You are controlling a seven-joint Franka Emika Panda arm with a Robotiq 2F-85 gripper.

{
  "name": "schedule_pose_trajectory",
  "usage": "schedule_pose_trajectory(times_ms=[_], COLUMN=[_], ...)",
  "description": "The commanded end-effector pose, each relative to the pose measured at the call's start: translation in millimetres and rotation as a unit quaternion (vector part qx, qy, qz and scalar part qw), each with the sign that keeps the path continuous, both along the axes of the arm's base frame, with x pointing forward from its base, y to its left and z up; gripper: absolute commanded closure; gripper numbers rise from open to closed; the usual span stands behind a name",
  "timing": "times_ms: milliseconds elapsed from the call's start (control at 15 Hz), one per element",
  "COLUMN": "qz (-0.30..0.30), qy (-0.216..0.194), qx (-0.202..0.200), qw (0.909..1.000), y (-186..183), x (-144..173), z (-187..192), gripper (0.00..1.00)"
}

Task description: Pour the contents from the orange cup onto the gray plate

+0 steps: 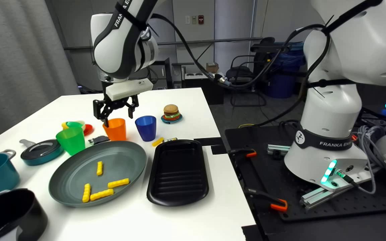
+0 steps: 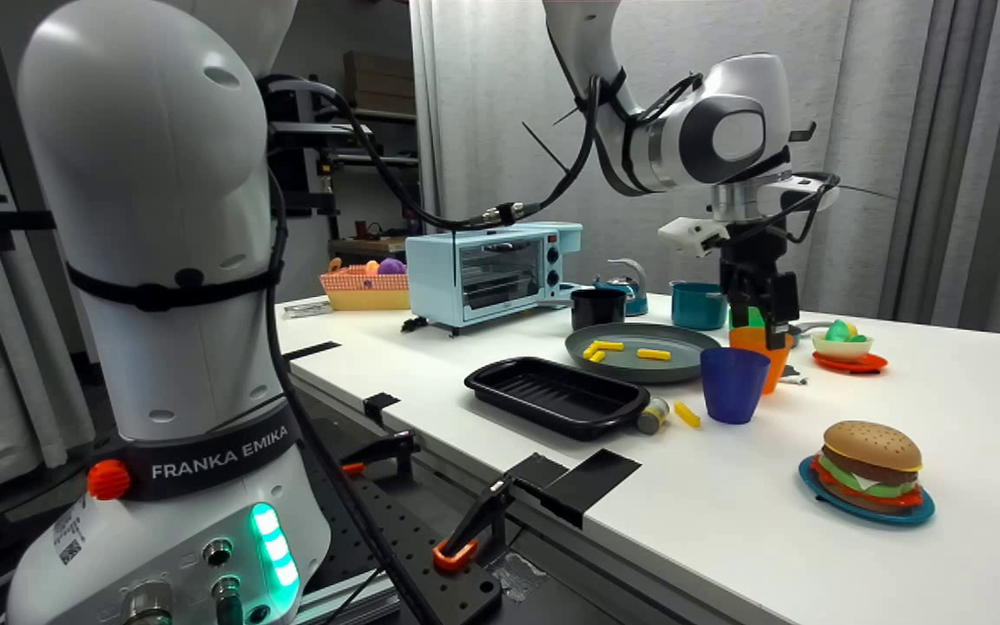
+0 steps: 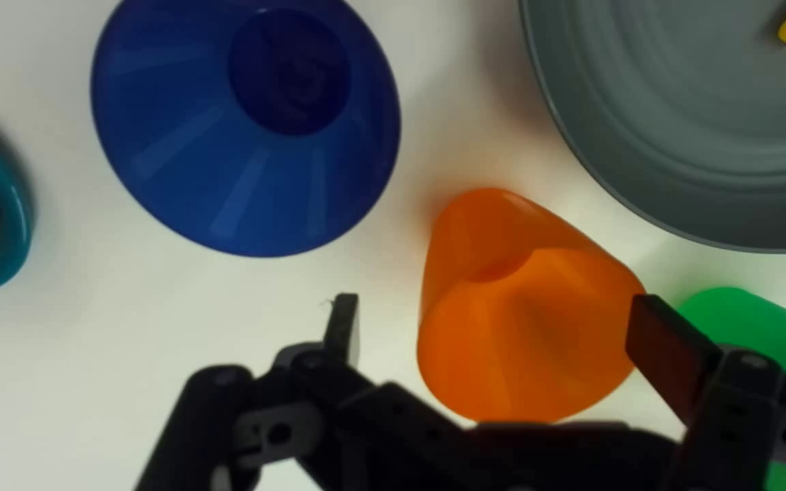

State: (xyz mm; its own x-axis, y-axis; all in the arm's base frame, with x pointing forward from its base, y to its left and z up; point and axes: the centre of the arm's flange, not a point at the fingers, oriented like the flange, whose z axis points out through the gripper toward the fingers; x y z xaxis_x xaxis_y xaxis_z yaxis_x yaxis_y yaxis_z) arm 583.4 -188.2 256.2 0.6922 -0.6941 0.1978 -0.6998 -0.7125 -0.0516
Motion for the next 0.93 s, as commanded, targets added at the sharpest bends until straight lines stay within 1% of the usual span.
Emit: schedule_pose_trajectory(times_ms=[0, 333, 600, 867], qz=[0.042, 0.087, 0.122, 0.167], qy=[-0.016, -0.030, -0.037, -0.037], qx=[-0.019, -0.031, -0.022, -0.009], qw=[0.9988, 0.9953, 0.9916, 0.9852], y=[18, 39, 65, 99], x=[-12, -21, -28, -31], z=[33, 62, 66, 66], gripper=[0.00, 0.00, 0.00, 0.00])
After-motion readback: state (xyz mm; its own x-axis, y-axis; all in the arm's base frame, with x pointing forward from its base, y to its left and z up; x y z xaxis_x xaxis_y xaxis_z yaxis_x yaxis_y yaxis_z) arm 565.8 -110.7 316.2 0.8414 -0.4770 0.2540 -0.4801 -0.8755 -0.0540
